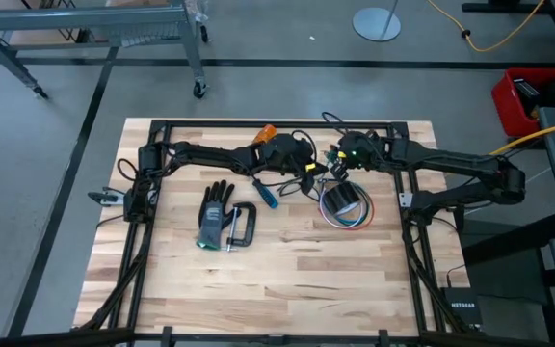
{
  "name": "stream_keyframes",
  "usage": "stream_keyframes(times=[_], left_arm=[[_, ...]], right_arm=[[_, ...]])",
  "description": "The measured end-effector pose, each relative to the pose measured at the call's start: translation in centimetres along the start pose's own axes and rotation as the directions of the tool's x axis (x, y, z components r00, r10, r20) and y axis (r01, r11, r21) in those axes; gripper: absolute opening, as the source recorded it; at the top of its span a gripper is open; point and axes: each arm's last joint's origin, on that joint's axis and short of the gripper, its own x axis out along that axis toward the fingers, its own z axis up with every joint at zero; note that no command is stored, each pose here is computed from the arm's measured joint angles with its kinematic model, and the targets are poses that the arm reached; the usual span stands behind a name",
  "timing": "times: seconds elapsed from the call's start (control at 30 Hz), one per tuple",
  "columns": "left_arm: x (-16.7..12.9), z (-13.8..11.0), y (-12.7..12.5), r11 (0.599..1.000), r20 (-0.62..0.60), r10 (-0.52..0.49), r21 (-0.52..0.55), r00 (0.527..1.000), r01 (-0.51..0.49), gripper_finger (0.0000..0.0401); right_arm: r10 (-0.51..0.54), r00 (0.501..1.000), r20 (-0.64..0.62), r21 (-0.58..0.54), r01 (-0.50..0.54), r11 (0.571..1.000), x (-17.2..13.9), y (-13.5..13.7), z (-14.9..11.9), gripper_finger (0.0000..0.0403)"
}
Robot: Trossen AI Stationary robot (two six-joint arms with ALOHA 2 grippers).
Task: Coil cords
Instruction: Coil the green wire onto the spool
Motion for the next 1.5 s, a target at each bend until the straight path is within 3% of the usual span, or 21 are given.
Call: stream_keyframes(times=[0.33,0.67,0.83,0.97,1.13,1.33,1.5], left_arm=[[0.1,0.1,-0.9,1.0,0.016,-0.019,0.006,1.0,0.019,0.0],[0.0,0.2,-0.9,1.0,0.029,0.0,0.019,1.0,-0.001,0.0],[0.1,0.3,-1.1,0.99,0.057,0.035,0.131,0.998,-0.043,0.0001],[0.1,0.3,-1.5,0.94,0.086,0.1,0.318,0.991,-0.122,0.001],[0.2,0.3,-2.2,0.841,0.141,0.208,0.479,0.968,-0.251,0.0009],[0.3,0.2,-3.1,0.766,0.183,0.215,0.577,0.959,-0.282,0.0009],[0.3,0.3,-3.7,0.747,0.21,0.197,0.601,0.958,-0.286,0.0015]], right_arm=[[0.092,0.975,0.203,0.08,-0.11,0.991,-0.2,0.7,2.1,0.0001],[0.121,0.944,0.306,0.109,-0.16,0.981,-0.9,0.7,3.1,0.0001],[0.143,0.926,0.349,0.116,-0.195,0.974,-1.7,0.5,3.3,0.0001],[0.178,0.913,0.368,0.112,-0.234,0.966,-2.6,0.2,3.3,0.0001],[0.249,0.886,0.391,0.094,-0.308,0.947,-3.8,-0.2,3.2,0.0001],[0.356,0.858,0.371,0.056,-0.403,0.913,-5.4,-0.7,2.4,0.0001],[0.417,0.828,0.374,0.05,-0.467,0.883,-6.9,-1.4,1.8,0.0001]])
